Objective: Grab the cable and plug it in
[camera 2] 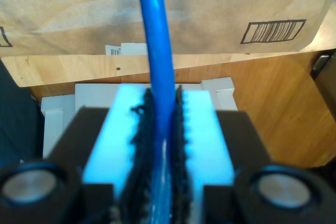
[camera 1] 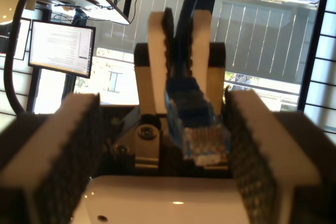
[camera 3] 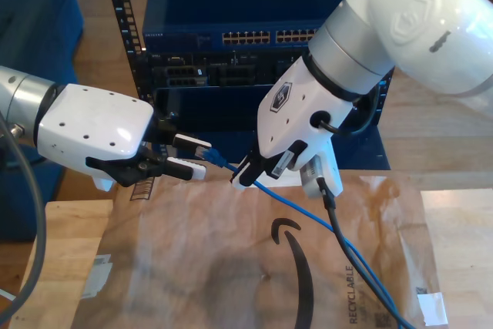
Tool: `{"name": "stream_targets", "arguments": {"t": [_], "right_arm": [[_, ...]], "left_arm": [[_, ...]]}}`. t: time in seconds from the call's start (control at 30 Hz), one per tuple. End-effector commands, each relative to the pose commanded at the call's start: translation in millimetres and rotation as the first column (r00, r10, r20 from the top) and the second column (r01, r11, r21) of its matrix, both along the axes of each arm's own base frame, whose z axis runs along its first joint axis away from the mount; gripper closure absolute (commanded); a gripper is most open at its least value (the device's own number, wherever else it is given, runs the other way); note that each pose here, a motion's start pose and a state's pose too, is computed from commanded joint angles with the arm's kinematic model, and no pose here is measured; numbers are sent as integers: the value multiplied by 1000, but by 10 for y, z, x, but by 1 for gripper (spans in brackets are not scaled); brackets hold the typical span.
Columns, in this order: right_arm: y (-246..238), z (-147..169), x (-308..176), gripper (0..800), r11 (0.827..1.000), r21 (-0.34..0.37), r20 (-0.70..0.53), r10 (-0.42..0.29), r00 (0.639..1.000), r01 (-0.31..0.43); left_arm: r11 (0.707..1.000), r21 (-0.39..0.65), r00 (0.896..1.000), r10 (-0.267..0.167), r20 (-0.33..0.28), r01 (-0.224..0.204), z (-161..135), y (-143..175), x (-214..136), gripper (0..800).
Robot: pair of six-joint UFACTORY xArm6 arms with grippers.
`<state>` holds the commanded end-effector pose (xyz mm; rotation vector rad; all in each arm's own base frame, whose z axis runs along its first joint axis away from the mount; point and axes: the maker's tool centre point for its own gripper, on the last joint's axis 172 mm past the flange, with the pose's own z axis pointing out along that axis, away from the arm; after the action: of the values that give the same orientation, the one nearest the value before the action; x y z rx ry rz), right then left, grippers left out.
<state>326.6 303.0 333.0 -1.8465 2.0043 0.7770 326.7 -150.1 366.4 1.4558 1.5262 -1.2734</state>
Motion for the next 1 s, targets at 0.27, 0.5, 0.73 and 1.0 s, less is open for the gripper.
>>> {"name": "stream_targets", "arguments": {"t": [0.27, 0.5, 0.73, 1.0], "right_arm": [[4, 9, 2, 779, 1000, 2, 1, 0, 1000, 0], [4, 25, 0, 102, 999, 11, 29, 36, 999, -37], [-33, 480, -60, 7, 996, 52, 164, 63, 984, -72], [-141, 1070, -36, 4, 990, 100, 404, 48, 913, -96]], "left_arm": [[1000, 5, 1000, 18, -6, -18, -51, 30, 19, 689], [993, 19, 994, 113, -15, -112, -147, 247, 172, 797], [993, 8, 977, 118, -175, -119, -87, 198, 112, 798], [987, -144, 893, 3, -451, -76, 97, 76, -47, 798]]}}
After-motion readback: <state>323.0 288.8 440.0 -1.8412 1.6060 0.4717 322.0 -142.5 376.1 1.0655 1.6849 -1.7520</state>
